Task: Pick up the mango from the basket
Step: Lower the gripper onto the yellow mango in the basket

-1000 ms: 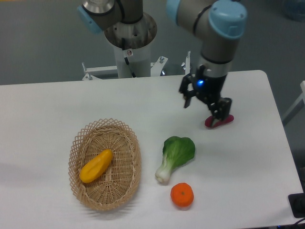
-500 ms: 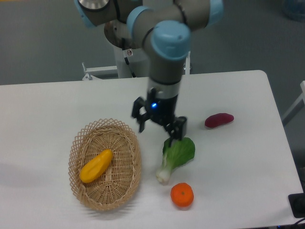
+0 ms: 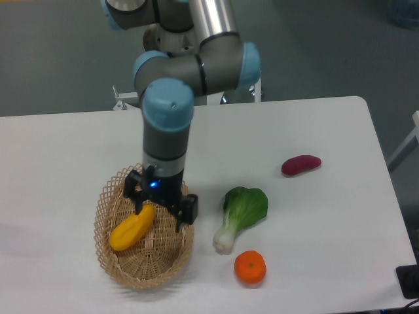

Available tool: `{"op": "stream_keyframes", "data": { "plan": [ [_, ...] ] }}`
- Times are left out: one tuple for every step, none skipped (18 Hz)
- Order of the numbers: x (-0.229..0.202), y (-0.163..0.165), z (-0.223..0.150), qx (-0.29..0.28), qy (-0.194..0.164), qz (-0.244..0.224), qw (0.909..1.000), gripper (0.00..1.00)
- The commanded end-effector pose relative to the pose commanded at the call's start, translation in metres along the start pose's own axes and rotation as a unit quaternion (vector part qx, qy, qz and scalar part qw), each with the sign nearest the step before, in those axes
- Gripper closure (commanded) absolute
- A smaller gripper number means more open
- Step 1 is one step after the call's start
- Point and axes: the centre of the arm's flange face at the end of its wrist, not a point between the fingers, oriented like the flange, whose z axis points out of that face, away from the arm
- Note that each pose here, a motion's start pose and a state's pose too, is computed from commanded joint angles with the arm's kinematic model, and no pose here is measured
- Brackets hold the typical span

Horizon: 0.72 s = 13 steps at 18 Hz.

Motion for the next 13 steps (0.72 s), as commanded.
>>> {"op": "stream_keyframes", "data": {
  "plan": [
    [0.006,-0.001,0.008,-0.006,0.005,0.008,0.9999,0.0],
    [0.005,0.001,0.014,-0.014,0.003,0.014,0.9998,0.0],
    [0.007,0.002,0.024,-0.028,-0.003,0.02,0.9994,0.0],
    [0.014,-0.001,0.03,-0.04,-0.01,0.029,0.9987,0.0],
    [0.021,-0.002,0.037,-0.049,-0.014,0.036,0.998,0.0],
    [0.024,-0.001,0.042,-0.055,-0.015,0.04,0.9976,0.0],
    [0.028,0.003,0.047,-0.059,-0.012,0.04,0.9974,0.0],
    [0.029,0.006,0.05,-0.062,-0.011,0.04,0.9972,0.0],
    [0.03,0.008,0.052,-0.065,-0.009,0.04,0.9971,0.0],
    [0.032,0.01,0.054,-0.068,-0.007,0.044,0.9967,0.0],
    [0.034,0.014,0.056,-0.071,-0.005,0.048,0.9963,0.0],
    [0.041,0.018,0.059,-0.075,-0.001,0.055,0.9957,0.0],
    [0.046,0.02,0.062,-0.079,0.001,0.058,0.9952,0.0]
  ]
}}
